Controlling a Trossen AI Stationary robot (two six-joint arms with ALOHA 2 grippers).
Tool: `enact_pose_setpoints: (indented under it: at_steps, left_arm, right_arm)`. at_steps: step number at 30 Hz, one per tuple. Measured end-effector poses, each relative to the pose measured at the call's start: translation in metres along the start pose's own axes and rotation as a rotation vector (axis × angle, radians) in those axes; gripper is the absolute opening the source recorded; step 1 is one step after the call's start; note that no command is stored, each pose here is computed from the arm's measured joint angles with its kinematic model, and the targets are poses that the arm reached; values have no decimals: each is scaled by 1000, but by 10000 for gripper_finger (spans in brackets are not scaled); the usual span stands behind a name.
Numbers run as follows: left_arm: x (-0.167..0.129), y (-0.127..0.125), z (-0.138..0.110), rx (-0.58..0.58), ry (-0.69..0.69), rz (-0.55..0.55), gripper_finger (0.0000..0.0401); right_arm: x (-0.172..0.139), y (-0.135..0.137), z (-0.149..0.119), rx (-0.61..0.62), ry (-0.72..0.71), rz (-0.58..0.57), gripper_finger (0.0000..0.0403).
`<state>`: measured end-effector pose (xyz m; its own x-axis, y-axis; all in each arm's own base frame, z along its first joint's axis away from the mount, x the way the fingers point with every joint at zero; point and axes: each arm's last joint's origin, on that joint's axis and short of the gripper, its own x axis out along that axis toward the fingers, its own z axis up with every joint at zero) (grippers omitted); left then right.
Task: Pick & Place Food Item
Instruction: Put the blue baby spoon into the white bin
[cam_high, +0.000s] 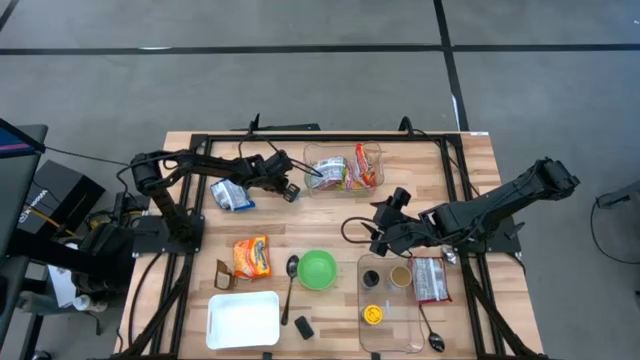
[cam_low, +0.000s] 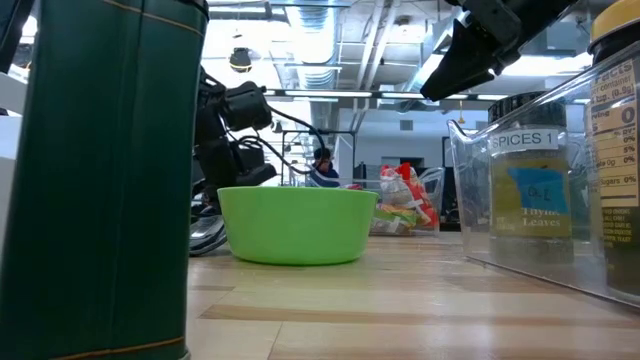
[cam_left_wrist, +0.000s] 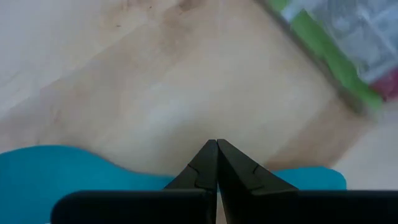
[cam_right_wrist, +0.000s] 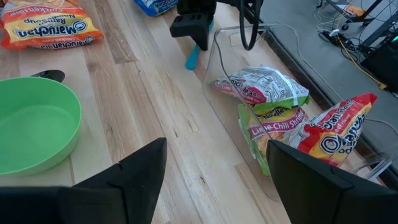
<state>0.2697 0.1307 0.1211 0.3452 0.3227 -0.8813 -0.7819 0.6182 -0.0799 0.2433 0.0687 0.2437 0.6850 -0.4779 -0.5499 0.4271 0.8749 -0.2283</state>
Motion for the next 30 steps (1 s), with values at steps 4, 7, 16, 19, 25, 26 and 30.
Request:
enact_pose_setpoints:
  at_steps: [4,7,16,19,25,26,30]
  left_arm:
    - [-11,-2,-1,41,-3,-25,0]
    - [-25,-5,3,69,-41,-47,0]
    - [-44,-6,3,339,-66,-45,0]
    - [-47,-5,5,562,-82,-37,0]
    - [-46,-2,-4,982,4,-51,0]
    - [-46,-1,-6,1047,31,-57,0]
    - [-46,2,-8,1198,62,-65,0]
  right_arm:
    - [0,0,0,0,0,0,270]
    - [0,0,0,0,0,0,270]
    - [0,0,0,0,0,0,270]
    - [0,0,0,0,0,0,270]
    - [0,0,0,-3,0,0,270]
    - [0,0,0,-4,1,0,270]
    - [0,0,0,-11,1,0,270]
